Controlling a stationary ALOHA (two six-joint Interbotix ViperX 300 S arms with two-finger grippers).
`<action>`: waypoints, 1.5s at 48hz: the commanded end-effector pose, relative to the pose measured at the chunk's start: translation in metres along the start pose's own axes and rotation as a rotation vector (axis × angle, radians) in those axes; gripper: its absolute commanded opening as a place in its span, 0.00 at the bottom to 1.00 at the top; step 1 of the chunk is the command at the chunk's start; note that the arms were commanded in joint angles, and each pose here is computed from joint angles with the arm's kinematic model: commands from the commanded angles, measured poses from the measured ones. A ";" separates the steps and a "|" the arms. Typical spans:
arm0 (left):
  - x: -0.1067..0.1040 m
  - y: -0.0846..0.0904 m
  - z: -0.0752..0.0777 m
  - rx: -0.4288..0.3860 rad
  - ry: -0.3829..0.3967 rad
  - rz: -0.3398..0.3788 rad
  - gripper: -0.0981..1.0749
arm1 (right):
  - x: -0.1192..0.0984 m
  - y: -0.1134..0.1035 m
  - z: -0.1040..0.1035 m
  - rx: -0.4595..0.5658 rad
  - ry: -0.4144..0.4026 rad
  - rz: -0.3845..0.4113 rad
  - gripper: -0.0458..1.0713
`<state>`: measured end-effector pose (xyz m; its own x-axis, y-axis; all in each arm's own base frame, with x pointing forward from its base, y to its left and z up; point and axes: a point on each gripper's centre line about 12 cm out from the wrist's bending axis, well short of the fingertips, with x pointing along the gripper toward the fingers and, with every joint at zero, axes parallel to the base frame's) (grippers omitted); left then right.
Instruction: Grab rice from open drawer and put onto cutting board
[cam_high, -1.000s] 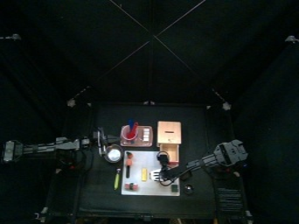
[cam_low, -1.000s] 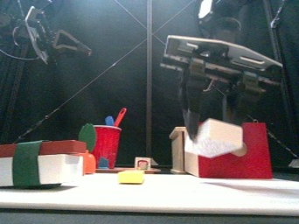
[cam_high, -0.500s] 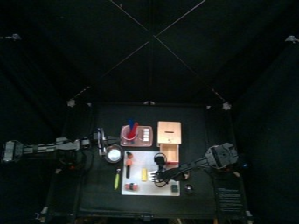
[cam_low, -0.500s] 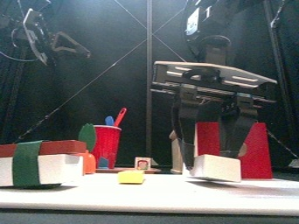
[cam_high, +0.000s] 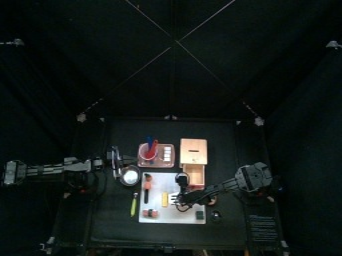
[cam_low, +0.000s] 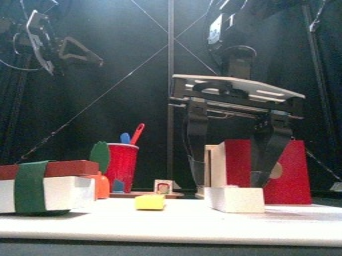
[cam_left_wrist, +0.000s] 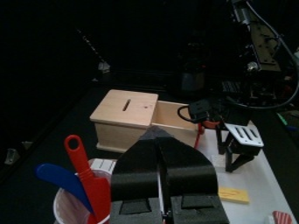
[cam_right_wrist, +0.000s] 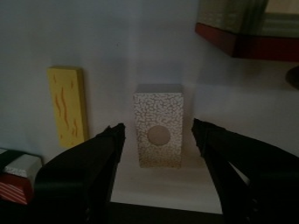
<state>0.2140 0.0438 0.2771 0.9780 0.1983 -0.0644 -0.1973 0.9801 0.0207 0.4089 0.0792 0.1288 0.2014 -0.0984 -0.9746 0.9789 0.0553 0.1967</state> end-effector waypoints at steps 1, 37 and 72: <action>0.001 0.000 0.009 -0.006 -0.029 0.000 0.10 | -0.038 0.016 0.000 -0.009 0.017 0.111 0.88; 0.004 0.003 0.027 -0.053 -0.078 0.014 0.10 | -0.133 -0.051 -0.021 -0.735 -0.021 0.458 0.61; 0.016 0.007 0.028 -0.132 -0.033 0.038 0.10 | -0.145 -0.082 0.040 -1.093 -0.469 0.717 0.39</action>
<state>0.2282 0.0534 0.2971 0.9701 0.2389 -0.0427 -0.2422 0.9643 -0.1066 0.3017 0.0575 0.2448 0.8137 -0.0232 -0.5808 0.2019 0.9483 0.2449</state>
